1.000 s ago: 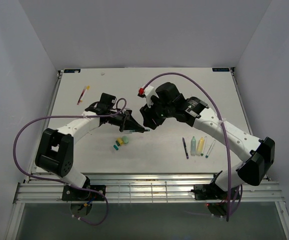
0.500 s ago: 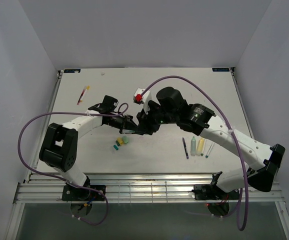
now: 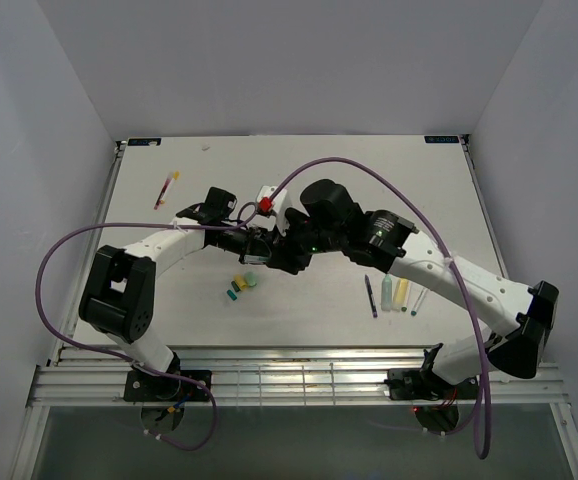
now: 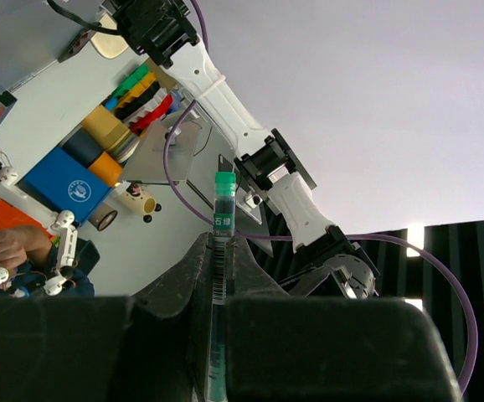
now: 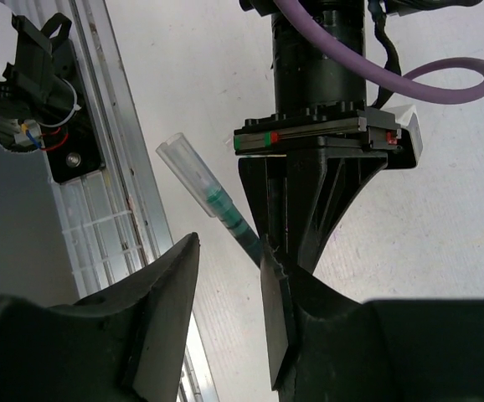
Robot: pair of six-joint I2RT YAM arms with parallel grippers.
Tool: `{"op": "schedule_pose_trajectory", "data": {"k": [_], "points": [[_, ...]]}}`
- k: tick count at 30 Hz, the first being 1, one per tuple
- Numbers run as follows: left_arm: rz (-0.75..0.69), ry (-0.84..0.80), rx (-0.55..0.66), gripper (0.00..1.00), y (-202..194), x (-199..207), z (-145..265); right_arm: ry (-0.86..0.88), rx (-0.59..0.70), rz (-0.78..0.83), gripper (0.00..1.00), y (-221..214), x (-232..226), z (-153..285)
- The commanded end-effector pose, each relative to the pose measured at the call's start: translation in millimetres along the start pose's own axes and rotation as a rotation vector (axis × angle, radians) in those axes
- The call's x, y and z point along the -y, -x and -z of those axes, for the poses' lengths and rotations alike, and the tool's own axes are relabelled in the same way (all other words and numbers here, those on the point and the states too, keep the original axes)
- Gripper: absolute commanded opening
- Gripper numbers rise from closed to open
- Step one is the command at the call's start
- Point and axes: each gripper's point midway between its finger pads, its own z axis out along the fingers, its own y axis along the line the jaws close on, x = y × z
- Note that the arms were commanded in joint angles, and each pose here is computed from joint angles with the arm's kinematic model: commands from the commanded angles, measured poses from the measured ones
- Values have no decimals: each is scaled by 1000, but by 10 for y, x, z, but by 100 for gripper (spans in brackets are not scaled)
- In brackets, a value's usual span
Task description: Open the pen caps
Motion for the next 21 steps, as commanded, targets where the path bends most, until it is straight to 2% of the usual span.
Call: {"op": "schedule_pose_trajectory", "data": {"k": [1,18,21], "points": [[-38,-16,-37,0,-176,102,38,24,62,49,41,155,-48,-52],[-42,-27,-63,0,-342,141,79,-12,7,75,33,-44,7,-285],[-40,-30,-71,0,-368,156,91,-45,-7,74,29,-117,73,-298]]}}
